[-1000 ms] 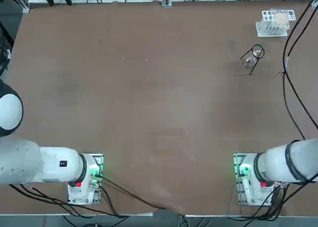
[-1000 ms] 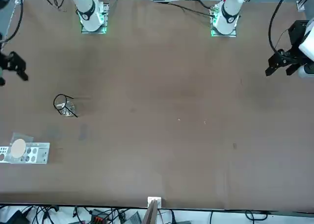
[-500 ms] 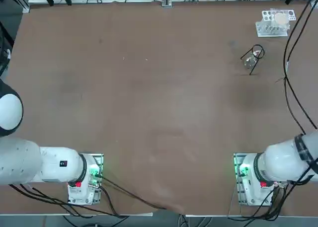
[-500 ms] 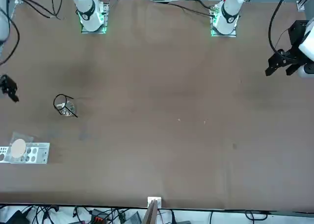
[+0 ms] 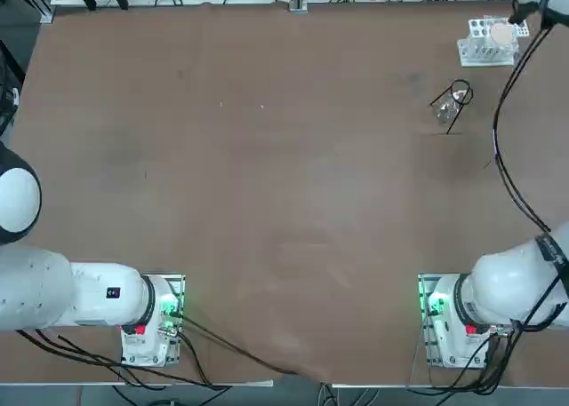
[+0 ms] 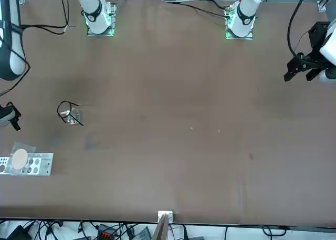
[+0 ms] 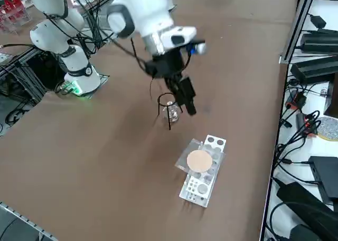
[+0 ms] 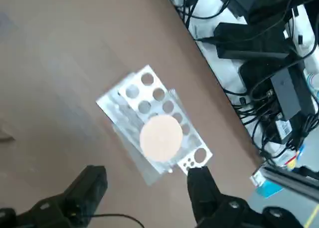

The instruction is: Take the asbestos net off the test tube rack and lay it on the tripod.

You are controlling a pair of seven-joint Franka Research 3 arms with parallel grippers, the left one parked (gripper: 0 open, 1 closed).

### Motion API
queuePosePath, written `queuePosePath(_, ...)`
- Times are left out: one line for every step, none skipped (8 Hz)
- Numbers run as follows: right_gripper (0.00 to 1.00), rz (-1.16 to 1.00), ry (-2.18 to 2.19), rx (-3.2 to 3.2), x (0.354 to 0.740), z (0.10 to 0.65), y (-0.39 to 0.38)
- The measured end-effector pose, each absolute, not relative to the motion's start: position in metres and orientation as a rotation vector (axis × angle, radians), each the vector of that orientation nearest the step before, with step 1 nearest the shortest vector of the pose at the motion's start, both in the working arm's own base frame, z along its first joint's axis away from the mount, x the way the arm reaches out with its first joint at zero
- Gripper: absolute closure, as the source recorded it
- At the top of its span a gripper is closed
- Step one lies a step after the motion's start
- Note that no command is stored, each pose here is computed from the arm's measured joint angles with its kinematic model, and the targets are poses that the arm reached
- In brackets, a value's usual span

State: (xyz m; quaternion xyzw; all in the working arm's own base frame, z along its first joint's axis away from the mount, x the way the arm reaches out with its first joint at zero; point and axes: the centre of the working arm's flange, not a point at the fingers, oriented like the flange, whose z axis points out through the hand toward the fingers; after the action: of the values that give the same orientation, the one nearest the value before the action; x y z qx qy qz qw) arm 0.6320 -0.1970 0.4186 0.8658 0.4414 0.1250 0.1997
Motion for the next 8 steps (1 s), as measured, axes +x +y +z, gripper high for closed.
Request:
queuePosePath(0.01,0.381,1.282,2.341,0.623,0.406,-0.207)
queuePosePath(0.01,0.433,1.305,2.255,0.612,0.389,-0.214)
queuePosePath(0.01,0.478,1.320,2.177,0.597,0.367,-0.217)
queuePosePath(0.01,0.504,1.341,2.109,0.585,0.343,-0.220)
queuePosePath(0.01,0.523,1.350,2.056,0.580,0.323,-0.222)
queuePosePath(0.01,0.544,1.348,2.020,0.578,0.306,-0.223)
queuePosePath(0.02,0.562,1.345,1.997,0.578,0.289,-0.222)
queuePosePath(0.03,0.576,1.344,1.981,0.577,0.273,-0.221)
